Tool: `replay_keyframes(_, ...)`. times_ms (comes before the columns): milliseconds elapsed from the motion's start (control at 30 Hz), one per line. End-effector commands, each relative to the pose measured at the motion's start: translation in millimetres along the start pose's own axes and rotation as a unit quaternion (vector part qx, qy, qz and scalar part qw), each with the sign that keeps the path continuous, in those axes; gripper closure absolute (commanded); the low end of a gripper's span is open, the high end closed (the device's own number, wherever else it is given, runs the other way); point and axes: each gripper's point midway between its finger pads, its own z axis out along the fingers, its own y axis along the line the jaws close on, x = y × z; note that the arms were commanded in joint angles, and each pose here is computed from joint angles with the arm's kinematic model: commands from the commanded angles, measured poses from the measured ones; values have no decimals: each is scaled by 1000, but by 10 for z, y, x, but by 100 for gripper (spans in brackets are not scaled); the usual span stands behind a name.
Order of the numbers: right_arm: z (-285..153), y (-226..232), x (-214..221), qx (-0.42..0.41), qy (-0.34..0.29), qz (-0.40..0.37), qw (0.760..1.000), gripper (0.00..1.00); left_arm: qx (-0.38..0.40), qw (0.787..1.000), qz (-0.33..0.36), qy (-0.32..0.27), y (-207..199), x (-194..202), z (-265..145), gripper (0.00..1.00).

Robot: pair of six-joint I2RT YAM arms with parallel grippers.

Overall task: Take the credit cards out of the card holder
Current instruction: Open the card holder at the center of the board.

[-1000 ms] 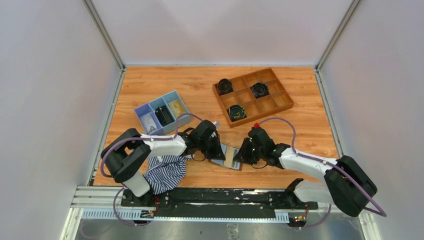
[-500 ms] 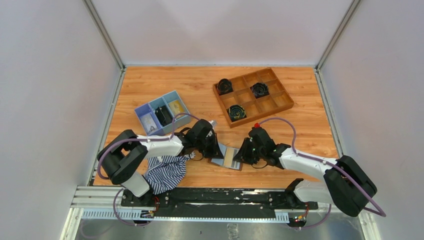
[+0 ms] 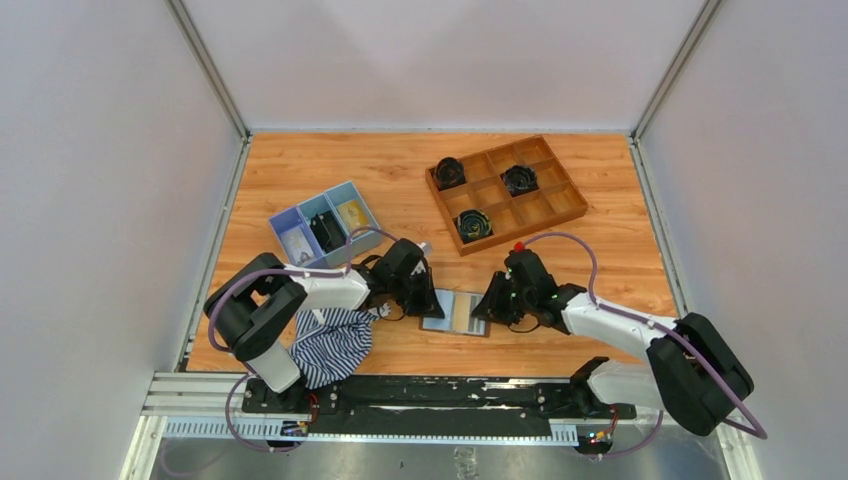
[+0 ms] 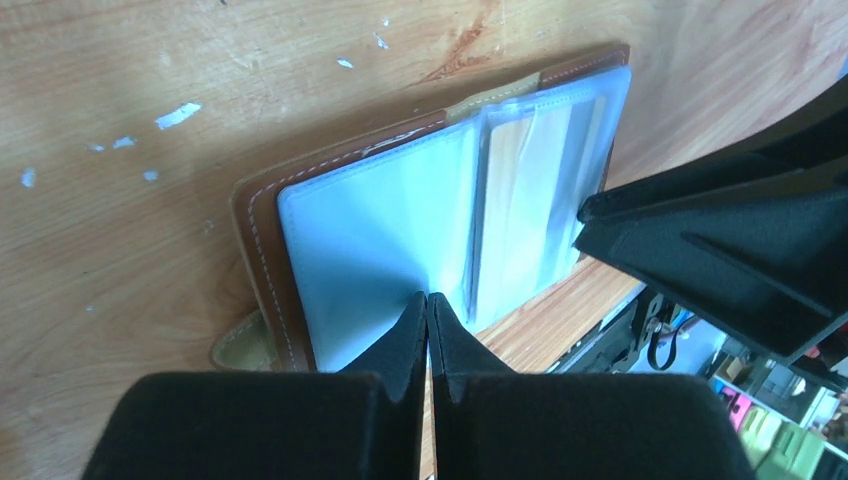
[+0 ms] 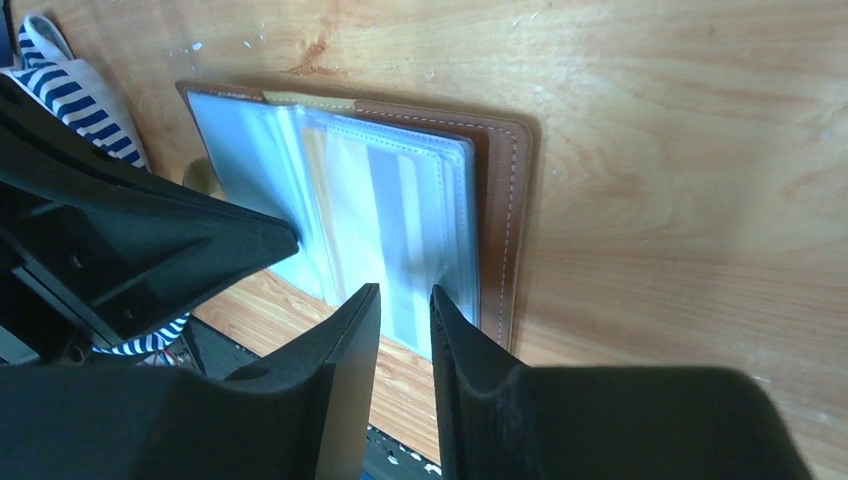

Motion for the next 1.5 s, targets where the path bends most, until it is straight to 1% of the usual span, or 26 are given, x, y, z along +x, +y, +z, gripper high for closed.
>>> replay_keyframes(0, -4, -567, 100, 97, 24, 4, 995, 70, -34, 999, 0, 27, 148, 201, 72, 100)
replay_keyframes(200, -20, -618, -56, 90, 18, 9, 996, 70, -9, 999, 5, 45, -88, 356, 53, 100)
replay_keyframes(300, -43, -527, -143, 70, 17, -3, 997, 70, -5, 999, 18, 27, -127, 278, -40, 100)
replay_keyframes(333, -49, -489, -160, 62, 18, -10, 998, 70, -14, 999, 22, 23, -110, 243, -68, 99)
replay_keyframes(400, -68, -411, -175, 49, 22, -17, 998, 71, -32, 999, 31, 28, -82, 200, -116, 99)
replay_keyframes(467, -97, -357, -184, 40, 23, -19, 999, 71, -29, 999, 36, 25, -133, 144, -146, 99)
replay_keyframes(667, -232, -172, -239, 11, 12, -22, 1000, 71, 10, 999, 46, -2, -477, -54, -283, 95)
replay_keyframes(767, -275, -104, -258, -2, 7, -20, 1000, 70, 33, 998, 46, -12, -646, -130, -321, 92)
replay_keyframes(867, -297, -44, -293, -10, 2, -22, 1000, 70, 75, 997, 28, -13, -840, -165, -305, 90)
replay_keyframes(933, -307, -5, -320, -15, 0, -23, 1000, 70, 85, 996, 26, -7, -919, -152, -267, 88)
replay_keyframes(1067, -276, 46, -347, -24, 2, -25, 999, 69, 69, 998, 15, 1, -851, -137, -133, 79)
replay_keyframes(1233, -164, -36, -274, -19, 20, -21, 999, 70, 44, 999, -4, 1, -665, -104, 18, 72)
replay_keyframes(1467, -36, -193, -167, -5, 37, -16, 999, 70, 9, 1000, -28, 9, -373, 11, 164, 70)
